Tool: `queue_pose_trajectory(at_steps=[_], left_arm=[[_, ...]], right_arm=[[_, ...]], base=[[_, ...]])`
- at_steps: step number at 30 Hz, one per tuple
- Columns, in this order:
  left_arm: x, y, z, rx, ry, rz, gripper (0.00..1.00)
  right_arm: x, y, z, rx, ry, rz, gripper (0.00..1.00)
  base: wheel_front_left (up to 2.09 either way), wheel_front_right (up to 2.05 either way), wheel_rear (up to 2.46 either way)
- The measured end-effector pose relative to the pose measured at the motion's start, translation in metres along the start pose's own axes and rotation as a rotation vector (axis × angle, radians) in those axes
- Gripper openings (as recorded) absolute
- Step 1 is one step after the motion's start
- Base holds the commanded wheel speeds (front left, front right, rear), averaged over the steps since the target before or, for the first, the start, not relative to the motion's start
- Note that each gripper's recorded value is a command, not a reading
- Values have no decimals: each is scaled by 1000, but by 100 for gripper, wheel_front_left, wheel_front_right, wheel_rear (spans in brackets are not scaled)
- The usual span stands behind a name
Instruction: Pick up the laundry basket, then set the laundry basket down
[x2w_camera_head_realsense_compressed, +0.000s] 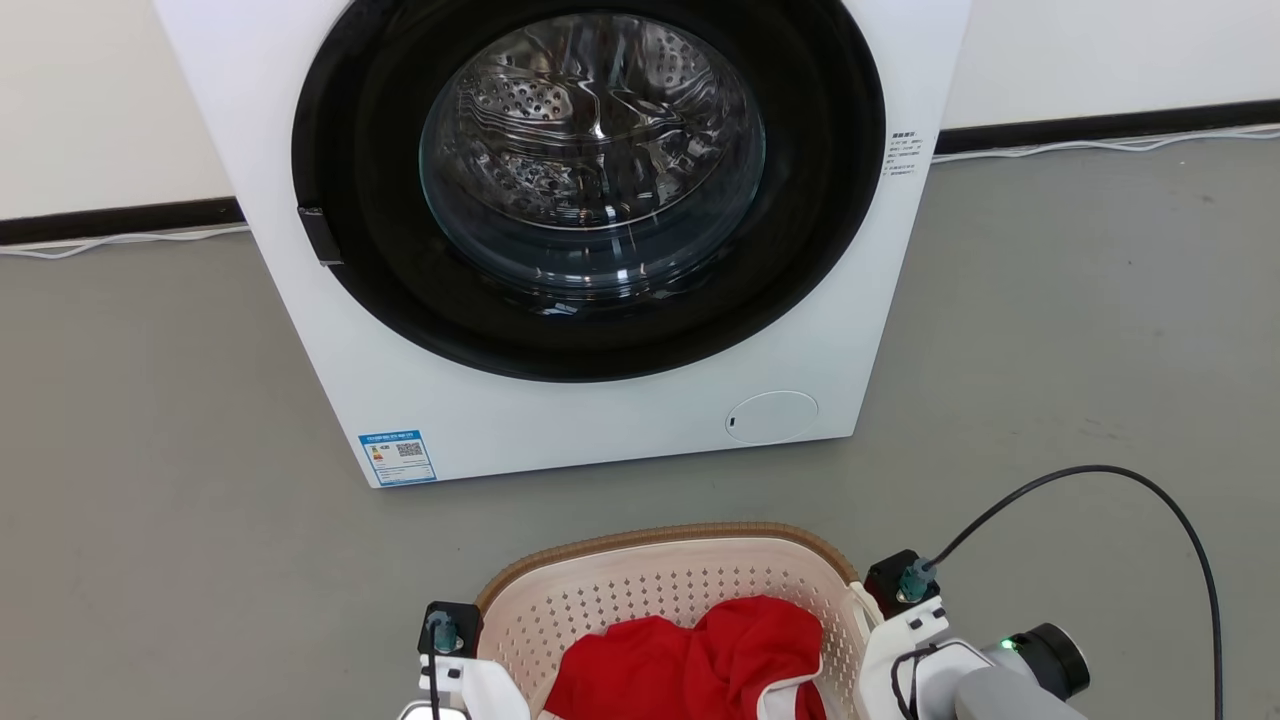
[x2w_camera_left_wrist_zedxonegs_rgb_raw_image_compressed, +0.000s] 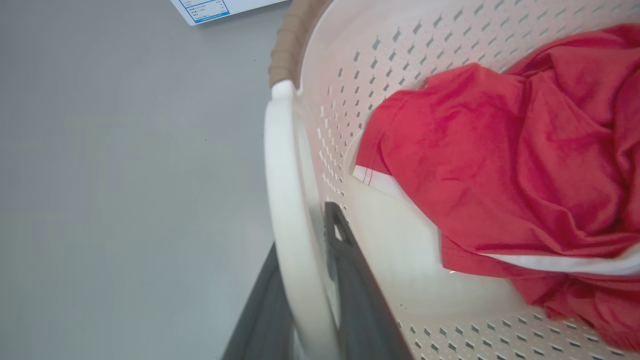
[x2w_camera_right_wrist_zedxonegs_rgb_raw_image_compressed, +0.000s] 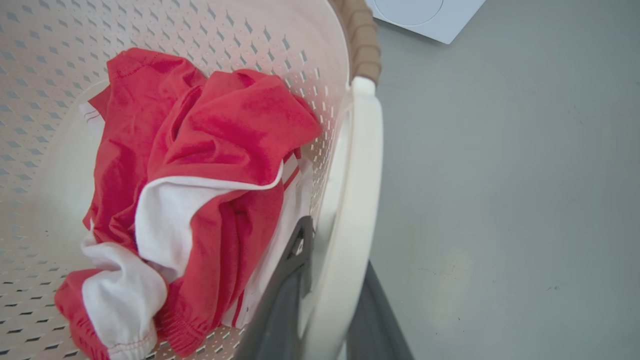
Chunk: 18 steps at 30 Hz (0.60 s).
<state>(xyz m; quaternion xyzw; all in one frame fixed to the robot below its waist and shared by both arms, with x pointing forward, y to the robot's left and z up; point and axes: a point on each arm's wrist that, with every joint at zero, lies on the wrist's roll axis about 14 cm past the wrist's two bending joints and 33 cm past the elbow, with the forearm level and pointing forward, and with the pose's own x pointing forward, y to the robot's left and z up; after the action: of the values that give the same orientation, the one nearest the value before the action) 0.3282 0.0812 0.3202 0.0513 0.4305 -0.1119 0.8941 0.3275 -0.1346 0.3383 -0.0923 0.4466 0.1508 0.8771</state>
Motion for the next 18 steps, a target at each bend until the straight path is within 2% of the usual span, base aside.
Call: queue_pose_trajectory(at_steps=[18], left_arm=[[2, -1, -5, 2, 12, -1, 0]], right_arm=[[2, 0, -2, 5, 10, 3, 0]], base=[[0, 0, 0]])
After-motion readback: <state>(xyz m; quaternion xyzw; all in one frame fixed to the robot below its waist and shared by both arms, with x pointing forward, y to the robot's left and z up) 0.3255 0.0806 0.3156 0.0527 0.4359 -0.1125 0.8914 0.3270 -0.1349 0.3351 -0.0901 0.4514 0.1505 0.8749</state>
